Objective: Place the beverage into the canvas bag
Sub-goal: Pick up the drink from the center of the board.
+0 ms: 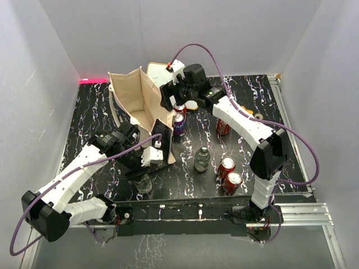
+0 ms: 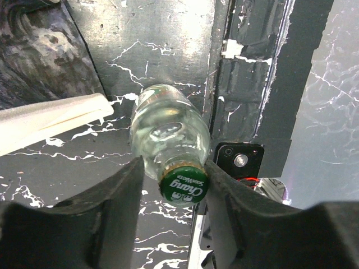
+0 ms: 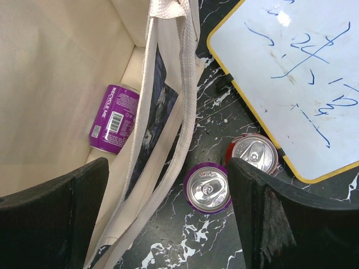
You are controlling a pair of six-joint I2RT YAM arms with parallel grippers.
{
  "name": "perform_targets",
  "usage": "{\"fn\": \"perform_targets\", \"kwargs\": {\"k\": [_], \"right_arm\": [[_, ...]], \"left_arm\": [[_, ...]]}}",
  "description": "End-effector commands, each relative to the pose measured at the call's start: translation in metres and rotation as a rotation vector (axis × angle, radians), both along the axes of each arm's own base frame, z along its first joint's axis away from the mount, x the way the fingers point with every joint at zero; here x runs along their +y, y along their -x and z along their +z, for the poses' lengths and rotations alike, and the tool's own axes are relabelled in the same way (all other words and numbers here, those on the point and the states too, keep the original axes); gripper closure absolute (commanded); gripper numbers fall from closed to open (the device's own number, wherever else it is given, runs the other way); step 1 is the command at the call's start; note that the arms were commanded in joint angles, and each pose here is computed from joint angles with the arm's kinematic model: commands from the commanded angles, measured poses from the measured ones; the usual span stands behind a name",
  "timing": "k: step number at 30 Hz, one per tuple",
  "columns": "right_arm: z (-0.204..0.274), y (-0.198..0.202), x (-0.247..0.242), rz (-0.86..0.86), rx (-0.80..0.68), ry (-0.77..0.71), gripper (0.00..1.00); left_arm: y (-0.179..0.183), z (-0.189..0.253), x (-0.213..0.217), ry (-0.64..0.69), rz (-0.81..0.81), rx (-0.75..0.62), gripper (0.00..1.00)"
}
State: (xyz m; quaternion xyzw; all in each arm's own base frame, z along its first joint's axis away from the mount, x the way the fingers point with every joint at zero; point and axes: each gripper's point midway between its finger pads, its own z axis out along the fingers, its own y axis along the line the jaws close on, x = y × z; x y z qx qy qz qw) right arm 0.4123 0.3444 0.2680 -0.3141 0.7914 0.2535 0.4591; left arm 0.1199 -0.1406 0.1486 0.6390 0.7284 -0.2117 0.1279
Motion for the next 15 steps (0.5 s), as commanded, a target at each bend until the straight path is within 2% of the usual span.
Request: {"fn": "perform_targets", "kwargs": {"k": [1, 12, 15], "right_arm": [[0.0391, 0.0028, -0.0006, -0.001, -0.091, -0.060, 0.10], [0.0360, 0.0041, 0.0004, 0.001, -0.086, -0.055, 0.10], [0.0340, 0.0054, 0.0015, 0.005, -0.082, -0.054, 0.10]], "left_arm": [[0.0060, 0.0060, -0.0021, 0.021, -0.002, 0.014, 0.69], [0.0058, 0.0133, -0.0041, 0.040, -0.001, 0.002, 0.90], [0.0058, 0.0136, -0.0043, 0.044, 0.003, 0.004, 0.91]]}}
